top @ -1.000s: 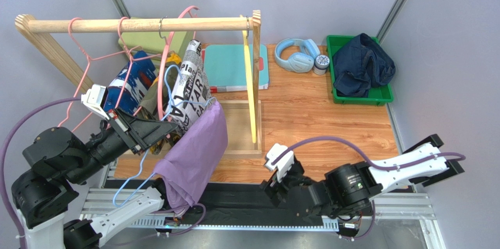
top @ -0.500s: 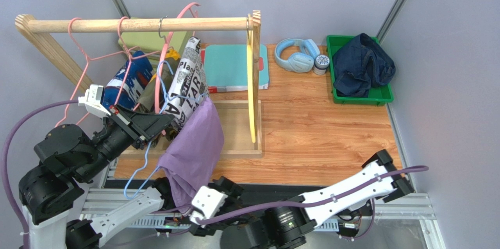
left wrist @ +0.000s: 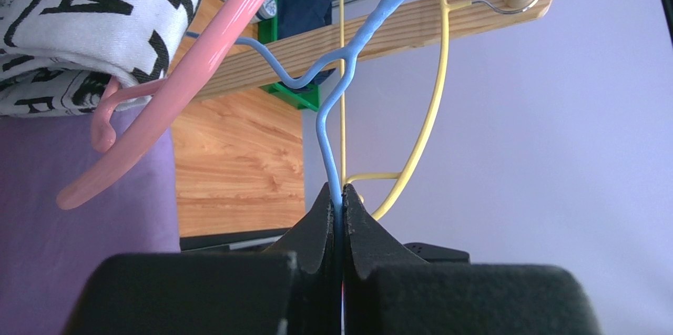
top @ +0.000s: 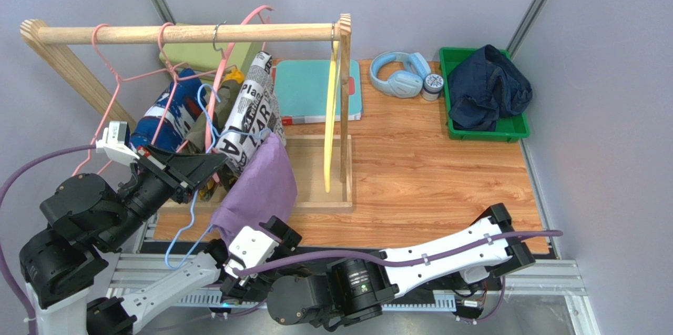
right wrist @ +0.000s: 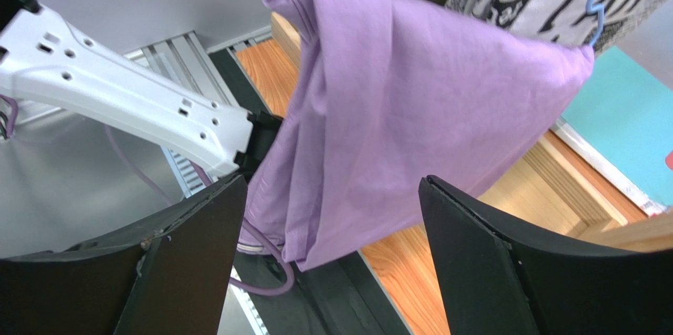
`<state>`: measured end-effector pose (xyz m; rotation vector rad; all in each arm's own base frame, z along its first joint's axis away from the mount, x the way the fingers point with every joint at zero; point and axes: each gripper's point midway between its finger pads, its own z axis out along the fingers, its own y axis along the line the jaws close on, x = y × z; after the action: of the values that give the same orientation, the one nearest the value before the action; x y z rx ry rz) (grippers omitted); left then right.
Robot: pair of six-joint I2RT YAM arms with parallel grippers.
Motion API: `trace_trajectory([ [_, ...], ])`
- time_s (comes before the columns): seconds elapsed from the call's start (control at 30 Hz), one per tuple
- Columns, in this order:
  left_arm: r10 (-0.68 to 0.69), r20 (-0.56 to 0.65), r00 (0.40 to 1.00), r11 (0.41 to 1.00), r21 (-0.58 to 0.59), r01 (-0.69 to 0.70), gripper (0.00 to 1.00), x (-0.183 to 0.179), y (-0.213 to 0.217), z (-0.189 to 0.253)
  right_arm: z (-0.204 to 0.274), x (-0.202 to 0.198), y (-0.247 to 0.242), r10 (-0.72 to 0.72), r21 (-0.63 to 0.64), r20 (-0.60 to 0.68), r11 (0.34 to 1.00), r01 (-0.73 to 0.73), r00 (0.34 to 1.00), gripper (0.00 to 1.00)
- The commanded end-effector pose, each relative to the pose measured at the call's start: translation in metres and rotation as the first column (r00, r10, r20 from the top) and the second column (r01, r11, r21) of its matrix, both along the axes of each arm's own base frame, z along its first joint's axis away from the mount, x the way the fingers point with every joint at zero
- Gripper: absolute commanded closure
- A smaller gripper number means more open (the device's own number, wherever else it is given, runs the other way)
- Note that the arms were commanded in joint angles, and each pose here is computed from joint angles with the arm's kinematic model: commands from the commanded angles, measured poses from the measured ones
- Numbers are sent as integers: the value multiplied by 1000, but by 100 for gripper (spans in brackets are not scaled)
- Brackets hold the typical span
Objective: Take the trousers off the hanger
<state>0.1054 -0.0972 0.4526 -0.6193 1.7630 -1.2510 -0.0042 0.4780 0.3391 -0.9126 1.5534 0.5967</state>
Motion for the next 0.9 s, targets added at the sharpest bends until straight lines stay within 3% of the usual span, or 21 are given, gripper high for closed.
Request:
trace_trajectory([
  [0.0, 30, 40, 999, 993, -119, -25, 100, -1, 6, 27, 21, 8, 16, -25, 63, 30, 998, 23, 999, 16],
  [0.27, 32, 17, 999, 987, -160, -29, 100, -5, 8, 27, 22, 33, 24, -86, 65, 75, 995, 81, 993, 22],
  [0.47, 38, 32, 999, 988, -152, -33, 100, -7, 12, 31, 14, 43, 19, -86, 32, 77, 996, 84, 993, 32],
  [0.67, 18, 43, 999, 991, -133, -12, 100, -7, 8, 33, 9, 51, 9, -93, 21, 54, 996, 92, 994, 56],
  [0.7, 15, 42, 999, 992, -128, -9, 100, -7, 7, 32, 6, 52, 9, -105, 26, 39, 994, 104, 994, 65],
  [0.8, 20, 52, 998, 993, -118, -14, 100, -7, 8, 33, 7, 56, 1, -132, 16, 32, 991, 132, 991, 78],
  [0.87, 25, 61, 998, 995, -103, -19, 100, -6, 9, 33, 6, 57, -6, -138, 0, 27, 990, 138, 990, 79],
])
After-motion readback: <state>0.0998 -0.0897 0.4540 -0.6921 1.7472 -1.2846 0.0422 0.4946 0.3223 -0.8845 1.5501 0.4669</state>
